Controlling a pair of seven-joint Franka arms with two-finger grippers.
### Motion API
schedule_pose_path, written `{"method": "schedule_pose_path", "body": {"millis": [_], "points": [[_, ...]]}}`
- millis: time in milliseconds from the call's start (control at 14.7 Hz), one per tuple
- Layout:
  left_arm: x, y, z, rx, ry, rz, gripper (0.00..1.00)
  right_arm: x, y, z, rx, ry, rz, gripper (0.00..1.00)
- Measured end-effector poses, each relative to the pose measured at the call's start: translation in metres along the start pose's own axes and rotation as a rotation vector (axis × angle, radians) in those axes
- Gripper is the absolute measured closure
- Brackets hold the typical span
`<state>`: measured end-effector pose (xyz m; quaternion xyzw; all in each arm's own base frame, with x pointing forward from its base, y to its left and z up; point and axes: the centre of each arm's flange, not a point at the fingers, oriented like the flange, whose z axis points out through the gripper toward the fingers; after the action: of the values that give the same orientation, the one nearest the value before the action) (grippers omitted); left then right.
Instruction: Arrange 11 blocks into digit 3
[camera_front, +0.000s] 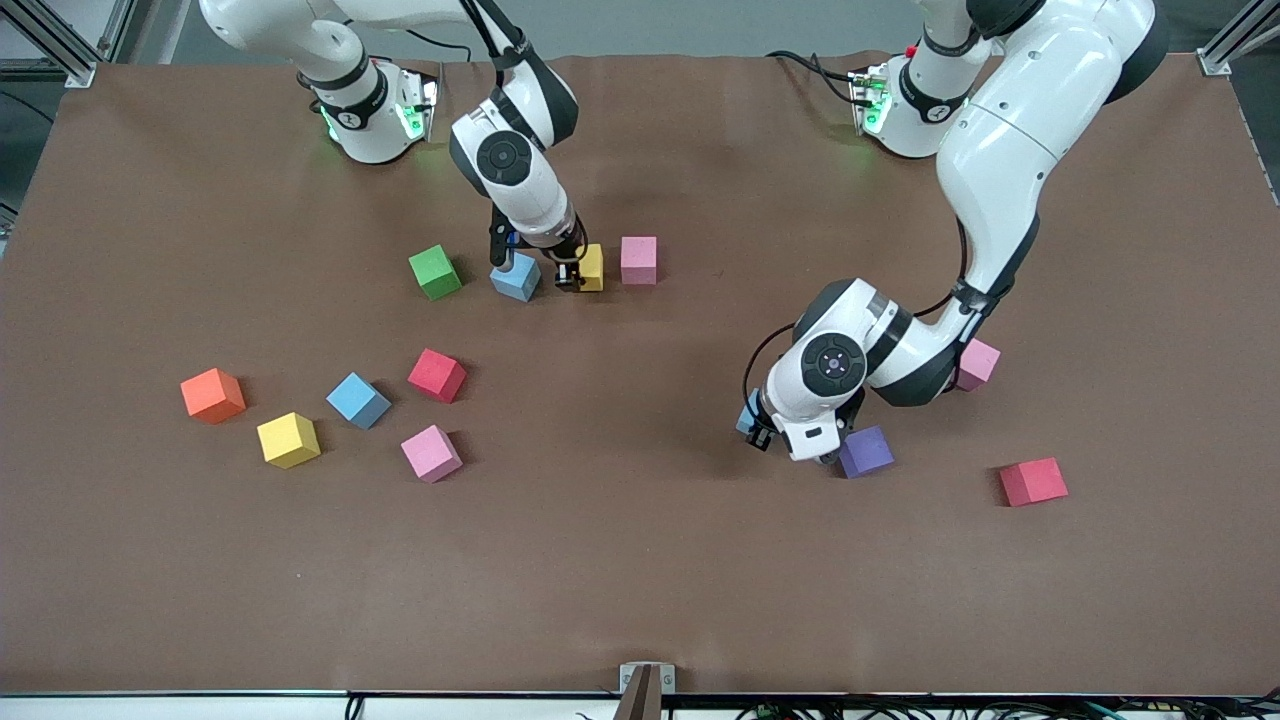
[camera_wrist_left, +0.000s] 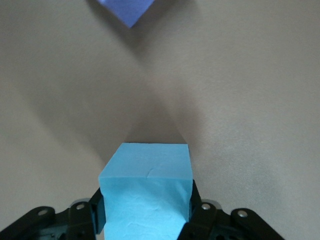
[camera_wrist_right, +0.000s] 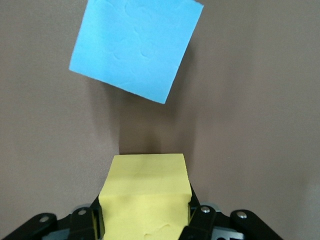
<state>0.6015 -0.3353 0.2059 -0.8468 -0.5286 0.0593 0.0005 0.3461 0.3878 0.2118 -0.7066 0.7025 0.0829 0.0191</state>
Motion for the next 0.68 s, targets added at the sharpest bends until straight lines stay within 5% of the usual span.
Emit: {"method": "schedule_pose_path", "body": {"millis": [679], "points": [[-0.100, -0.074, -0.029, -0.035, -0.003, -0.331, 0.38, -0.003, 0.004, 0.005, 0.001, 0.000, 0.006, 0.41]]}}
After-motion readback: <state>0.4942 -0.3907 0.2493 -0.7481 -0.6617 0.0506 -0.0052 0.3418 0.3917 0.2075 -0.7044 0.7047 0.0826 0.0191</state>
